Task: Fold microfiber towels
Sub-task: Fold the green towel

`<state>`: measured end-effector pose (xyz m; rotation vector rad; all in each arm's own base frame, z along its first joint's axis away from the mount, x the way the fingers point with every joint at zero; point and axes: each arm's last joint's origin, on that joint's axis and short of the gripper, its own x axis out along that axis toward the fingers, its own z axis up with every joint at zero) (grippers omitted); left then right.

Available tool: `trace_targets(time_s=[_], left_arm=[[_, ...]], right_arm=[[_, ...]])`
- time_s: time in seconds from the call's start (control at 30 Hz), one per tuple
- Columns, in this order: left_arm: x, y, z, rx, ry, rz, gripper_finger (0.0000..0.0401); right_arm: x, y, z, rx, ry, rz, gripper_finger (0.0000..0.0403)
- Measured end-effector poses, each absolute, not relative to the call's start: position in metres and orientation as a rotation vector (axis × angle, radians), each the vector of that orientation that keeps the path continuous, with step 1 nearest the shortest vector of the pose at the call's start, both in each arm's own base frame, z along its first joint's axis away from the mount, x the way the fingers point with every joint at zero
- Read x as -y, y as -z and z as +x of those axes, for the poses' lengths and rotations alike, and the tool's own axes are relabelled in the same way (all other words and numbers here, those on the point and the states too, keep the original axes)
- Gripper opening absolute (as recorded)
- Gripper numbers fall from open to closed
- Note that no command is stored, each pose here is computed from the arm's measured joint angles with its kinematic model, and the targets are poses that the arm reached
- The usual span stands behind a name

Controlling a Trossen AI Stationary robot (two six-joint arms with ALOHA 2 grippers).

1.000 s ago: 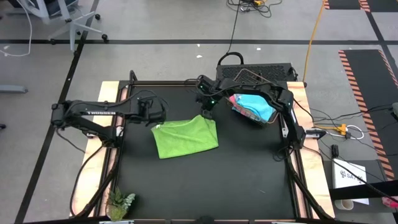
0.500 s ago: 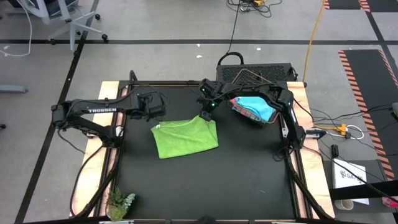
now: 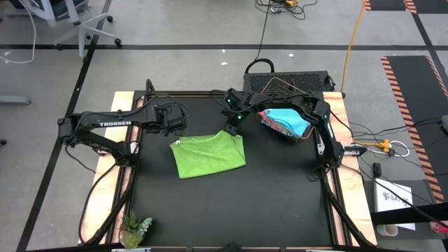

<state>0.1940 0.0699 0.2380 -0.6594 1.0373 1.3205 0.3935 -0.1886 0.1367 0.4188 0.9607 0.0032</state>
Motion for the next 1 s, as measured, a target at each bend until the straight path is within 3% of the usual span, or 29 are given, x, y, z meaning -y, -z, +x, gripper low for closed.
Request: trace_targets(time_s=[0.2,0.5,0.7,1.0], left_arm=[[-0.070,-0.238,0.194,-1.035,-1.322,-0.662,0.0120],[-0.070,-0.238,0.194,-1.033,-1.324,-0.664,0.0120],[-0.070,-0.238,0.194,-1.031,-1.326,-0.667,0.0120],[-0.070,-0.238,0.194,-1.030,-1.326,-0.670,0.0120]], right_arm=[[0.188,-0.137,0.394,-0.961,-0.003,0.418,0.0122],[0.187,-0.136,0.392,-0.977,-0.025,0.402,0.0006],[0.184,-0.144,0.387,-0.999,-0.041,0.432,0.0002],[0.173,-0.207,0.365,-0.984,-0.005,0.428,0.0001]])
